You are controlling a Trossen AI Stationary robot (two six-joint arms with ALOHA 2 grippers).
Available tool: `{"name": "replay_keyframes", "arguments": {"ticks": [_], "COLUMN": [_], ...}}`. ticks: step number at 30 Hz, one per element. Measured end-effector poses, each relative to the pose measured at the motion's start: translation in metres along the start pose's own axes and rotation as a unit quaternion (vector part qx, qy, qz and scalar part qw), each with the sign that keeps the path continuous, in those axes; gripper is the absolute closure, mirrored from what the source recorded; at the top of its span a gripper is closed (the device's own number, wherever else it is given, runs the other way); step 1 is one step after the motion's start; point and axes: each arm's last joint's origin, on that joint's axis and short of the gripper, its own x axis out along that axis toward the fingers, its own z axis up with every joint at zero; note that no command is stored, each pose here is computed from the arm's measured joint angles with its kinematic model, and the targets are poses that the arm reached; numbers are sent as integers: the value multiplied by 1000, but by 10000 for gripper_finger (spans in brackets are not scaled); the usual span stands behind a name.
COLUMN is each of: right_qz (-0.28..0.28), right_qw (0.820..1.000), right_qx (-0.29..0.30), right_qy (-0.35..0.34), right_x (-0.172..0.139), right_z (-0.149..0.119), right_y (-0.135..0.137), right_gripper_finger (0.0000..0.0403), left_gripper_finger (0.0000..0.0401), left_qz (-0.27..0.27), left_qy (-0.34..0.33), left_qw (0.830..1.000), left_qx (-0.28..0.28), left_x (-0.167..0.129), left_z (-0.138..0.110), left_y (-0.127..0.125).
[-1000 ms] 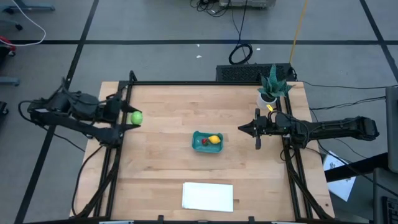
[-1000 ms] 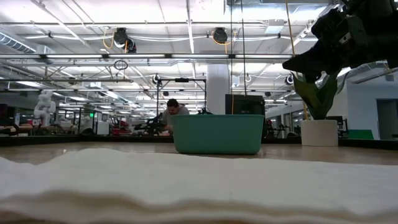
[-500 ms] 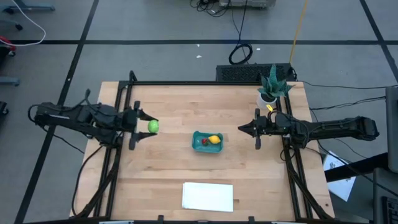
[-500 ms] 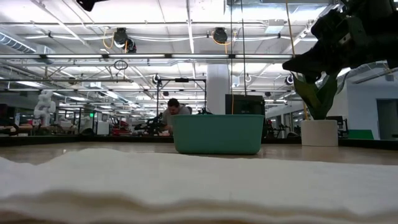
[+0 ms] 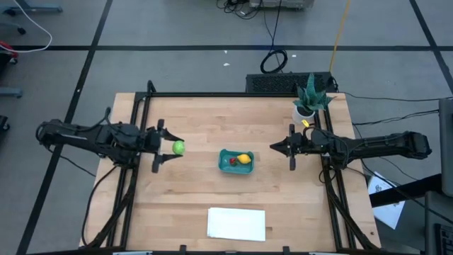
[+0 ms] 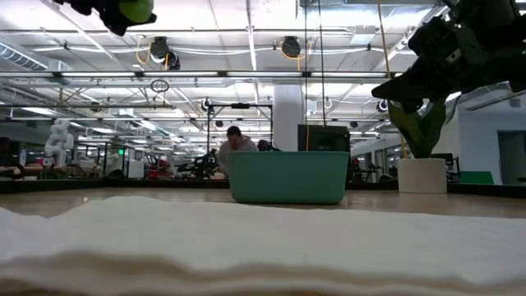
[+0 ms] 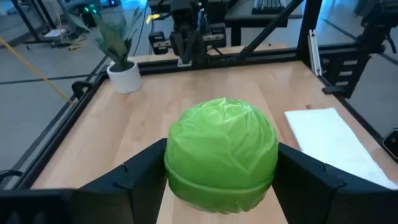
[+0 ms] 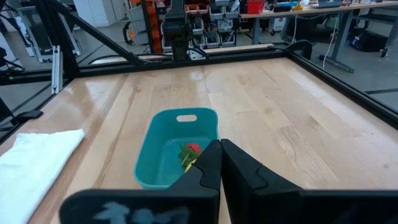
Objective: Pick and placing Produce into tupperware
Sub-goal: Put the green cabbage into the blue bin
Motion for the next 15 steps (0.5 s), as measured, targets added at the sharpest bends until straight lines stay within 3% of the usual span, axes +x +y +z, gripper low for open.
{"name": "replay_keyframes", "arguments": {"ticks": [8,15], "right_qz": [0,0], "right_qw": [1000,1000], "right_qx": [0,0], "right_qy": [1,3], "right_x": [1,1], "right_z": [0,-1], "right_y": [0,0], "right_gripper_finger": [403,403], "left_gripper_finger": [144,144], "left_qz": [-11,-14], "left_qy": [-20,-31], "left_qw": [1000,999], "left_qx": [10,16], "left_x": [13,16], "left_z": [-23,-27], "left_y": [-3,-4]}}
